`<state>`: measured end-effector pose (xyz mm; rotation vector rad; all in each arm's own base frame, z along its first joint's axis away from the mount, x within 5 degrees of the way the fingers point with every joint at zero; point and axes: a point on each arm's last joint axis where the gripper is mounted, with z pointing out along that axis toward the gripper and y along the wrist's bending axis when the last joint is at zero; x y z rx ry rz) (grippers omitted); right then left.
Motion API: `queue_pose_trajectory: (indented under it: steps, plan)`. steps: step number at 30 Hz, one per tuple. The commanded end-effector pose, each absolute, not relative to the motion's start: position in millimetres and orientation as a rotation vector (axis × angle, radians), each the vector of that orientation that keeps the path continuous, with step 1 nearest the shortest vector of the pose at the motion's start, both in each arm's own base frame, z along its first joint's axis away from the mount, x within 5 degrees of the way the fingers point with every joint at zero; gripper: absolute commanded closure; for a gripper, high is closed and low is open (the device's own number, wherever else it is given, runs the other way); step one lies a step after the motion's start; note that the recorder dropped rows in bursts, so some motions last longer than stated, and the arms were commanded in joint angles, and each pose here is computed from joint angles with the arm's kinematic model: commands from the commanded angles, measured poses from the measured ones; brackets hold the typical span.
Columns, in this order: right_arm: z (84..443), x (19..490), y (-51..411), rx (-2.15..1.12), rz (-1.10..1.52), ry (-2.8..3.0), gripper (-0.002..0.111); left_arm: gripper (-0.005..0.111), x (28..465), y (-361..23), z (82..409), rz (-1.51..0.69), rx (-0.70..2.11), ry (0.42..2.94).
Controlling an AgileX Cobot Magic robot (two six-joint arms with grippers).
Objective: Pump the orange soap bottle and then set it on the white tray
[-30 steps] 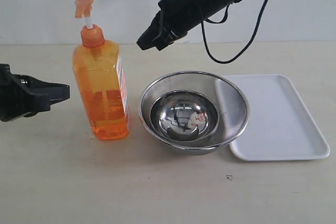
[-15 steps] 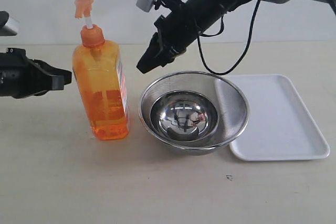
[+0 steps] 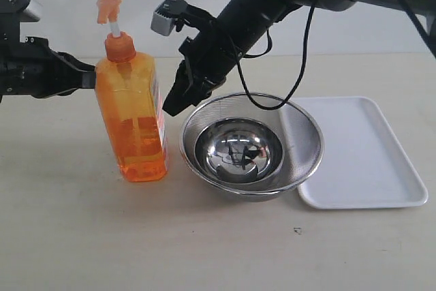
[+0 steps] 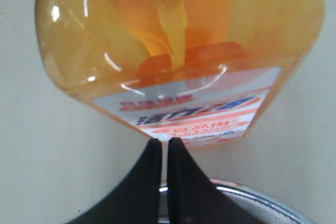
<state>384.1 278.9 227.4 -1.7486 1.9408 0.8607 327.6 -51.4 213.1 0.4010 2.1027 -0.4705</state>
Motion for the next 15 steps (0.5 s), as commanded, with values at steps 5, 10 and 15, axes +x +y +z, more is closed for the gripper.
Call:
queue_pose_trajectory:
  steps: [5, 10, 15]
  plan:
    - [229.3, 372.9, 299.2, -1.776, 0.834, 1.900, 0.108, 0.102, 330.2, -53.1, 213.5, -0.476, 0.424, 2.089]
    - [229.1, 366.9, 306.4, -1.793, 0.841, 1.896, 0.108, 0.102, 329.7, -54.7, 214.3, -0.493, 0.440, 2.077]
    - [229.1, 365.8, 307.9, -1.783, 0.849, 1.909, 0.108, 0.102, 330.7, -56.7, 216.8, -0.505, 0.473, 2.054]
